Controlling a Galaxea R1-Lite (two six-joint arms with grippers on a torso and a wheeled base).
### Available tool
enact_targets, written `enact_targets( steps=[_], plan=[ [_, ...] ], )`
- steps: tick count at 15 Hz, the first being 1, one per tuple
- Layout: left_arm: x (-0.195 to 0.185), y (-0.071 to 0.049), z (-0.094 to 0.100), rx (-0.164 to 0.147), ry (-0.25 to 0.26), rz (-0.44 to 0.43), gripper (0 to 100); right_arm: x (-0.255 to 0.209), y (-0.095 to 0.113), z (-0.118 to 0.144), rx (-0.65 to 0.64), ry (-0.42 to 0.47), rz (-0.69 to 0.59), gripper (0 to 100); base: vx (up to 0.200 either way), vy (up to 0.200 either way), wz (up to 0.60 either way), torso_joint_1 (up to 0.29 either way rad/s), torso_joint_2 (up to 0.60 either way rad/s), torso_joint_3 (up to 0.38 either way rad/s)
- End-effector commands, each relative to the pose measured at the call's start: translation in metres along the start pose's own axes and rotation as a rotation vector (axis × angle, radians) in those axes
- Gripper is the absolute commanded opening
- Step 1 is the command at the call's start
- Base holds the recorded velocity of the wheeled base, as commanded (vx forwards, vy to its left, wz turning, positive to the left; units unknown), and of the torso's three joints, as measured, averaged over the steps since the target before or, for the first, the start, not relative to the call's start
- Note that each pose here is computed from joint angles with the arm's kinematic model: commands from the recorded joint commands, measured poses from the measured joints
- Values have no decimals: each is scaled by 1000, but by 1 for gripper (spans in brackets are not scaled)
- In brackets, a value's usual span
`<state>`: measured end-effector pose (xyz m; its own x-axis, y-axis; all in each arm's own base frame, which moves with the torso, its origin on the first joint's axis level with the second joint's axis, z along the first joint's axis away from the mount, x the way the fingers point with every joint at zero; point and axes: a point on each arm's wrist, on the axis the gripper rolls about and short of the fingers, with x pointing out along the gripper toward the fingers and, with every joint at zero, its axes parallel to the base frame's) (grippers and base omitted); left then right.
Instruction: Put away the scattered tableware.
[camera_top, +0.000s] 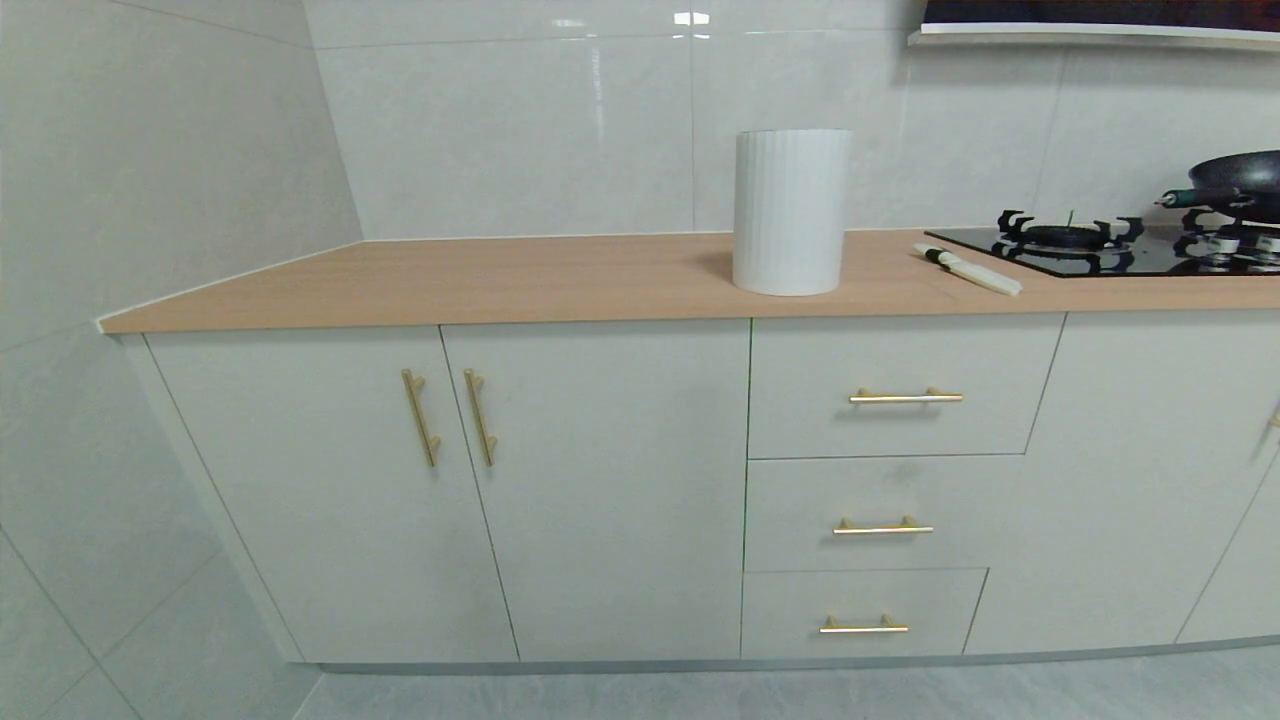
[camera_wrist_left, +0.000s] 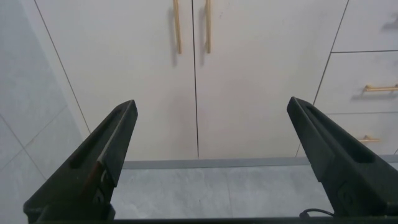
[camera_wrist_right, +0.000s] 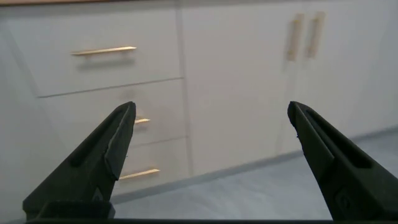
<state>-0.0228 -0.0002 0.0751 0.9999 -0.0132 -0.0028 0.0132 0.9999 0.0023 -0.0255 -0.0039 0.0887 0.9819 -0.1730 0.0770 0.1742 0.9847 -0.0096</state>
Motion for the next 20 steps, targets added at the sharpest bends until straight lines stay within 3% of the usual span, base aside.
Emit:
enact_targets(
  steps=[1, 3, 13, 20],
  plan=[
    [0, 0, 0, 1, 0, 2, 100, 2, 2, -8, 10, 26, 65, 100, 0, 0, 0, 0, 0, 0],
    [0, 0, 0, 1, 0, -1, 100, 1, 3, -13, 15, 75, 130, 100, 0, 0, 0, 0, 0, 0],
    [0, 0, 0, 4, 0, -1, 100, 1, 4, -13, 3, 72, 144, 100, 0, 0, 0, 0, 0, 0],
    [0, 0, 0, 2, 0, -1, 100, 1, 4, -13, 8, 71, 144, 100, 200, 0, 0, 0, 1, 2]
  ],
)
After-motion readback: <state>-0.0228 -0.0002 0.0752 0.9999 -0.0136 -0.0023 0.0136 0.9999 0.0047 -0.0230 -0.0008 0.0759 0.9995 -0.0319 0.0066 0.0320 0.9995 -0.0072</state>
